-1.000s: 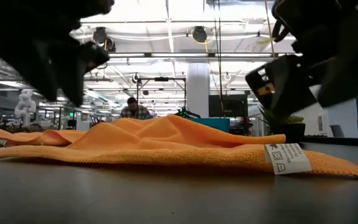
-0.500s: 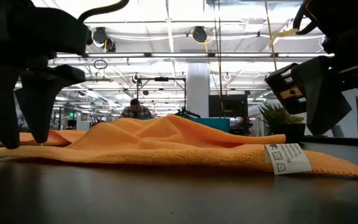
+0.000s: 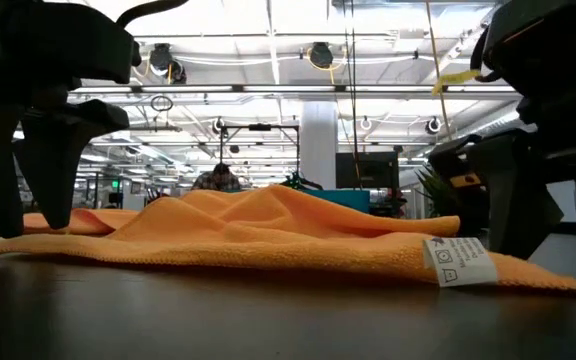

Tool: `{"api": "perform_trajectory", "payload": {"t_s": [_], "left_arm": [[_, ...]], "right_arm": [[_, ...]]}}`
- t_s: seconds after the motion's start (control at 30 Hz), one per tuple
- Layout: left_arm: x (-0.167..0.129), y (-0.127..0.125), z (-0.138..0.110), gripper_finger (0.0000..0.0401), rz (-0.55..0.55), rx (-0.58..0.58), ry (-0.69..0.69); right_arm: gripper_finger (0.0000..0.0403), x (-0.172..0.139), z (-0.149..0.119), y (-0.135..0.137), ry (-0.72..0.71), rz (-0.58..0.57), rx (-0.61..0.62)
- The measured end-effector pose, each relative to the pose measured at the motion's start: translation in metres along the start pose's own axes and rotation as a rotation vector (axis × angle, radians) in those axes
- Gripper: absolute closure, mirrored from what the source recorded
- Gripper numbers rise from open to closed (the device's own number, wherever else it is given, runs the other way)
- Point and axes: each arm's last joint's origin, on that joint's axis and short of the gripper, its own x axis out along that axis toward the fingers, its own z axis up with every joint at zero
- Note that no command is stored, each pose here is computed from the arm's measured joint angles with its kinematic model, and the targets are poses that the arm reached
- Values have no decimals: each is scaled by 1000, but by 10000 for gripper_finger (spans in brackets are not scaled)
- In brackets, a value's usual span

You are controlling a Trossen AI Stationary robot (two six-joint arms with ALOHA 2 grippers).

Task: Fold microfiber towels
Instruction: Fold the right orange microfiber cloth

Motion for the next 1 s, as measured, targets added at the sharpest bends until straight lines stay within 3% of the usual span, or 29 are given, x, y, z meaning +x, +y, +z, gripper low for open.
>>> {"api": "perform_trajectory", "payload": {"t_s": [0.57,0.9,1.0], "left_arm": [[20,3,-16,242,-43,-30,-39],[21,0,-11,244,-77,5,-88],[21,-2,-7,263,-102,17,-129]], "right_arm": [[240,1,1,-7,-8,-41,62],[341,1,0,-8,-3,-53,61],[380,1,0,-8,-2,-49,61]]}}
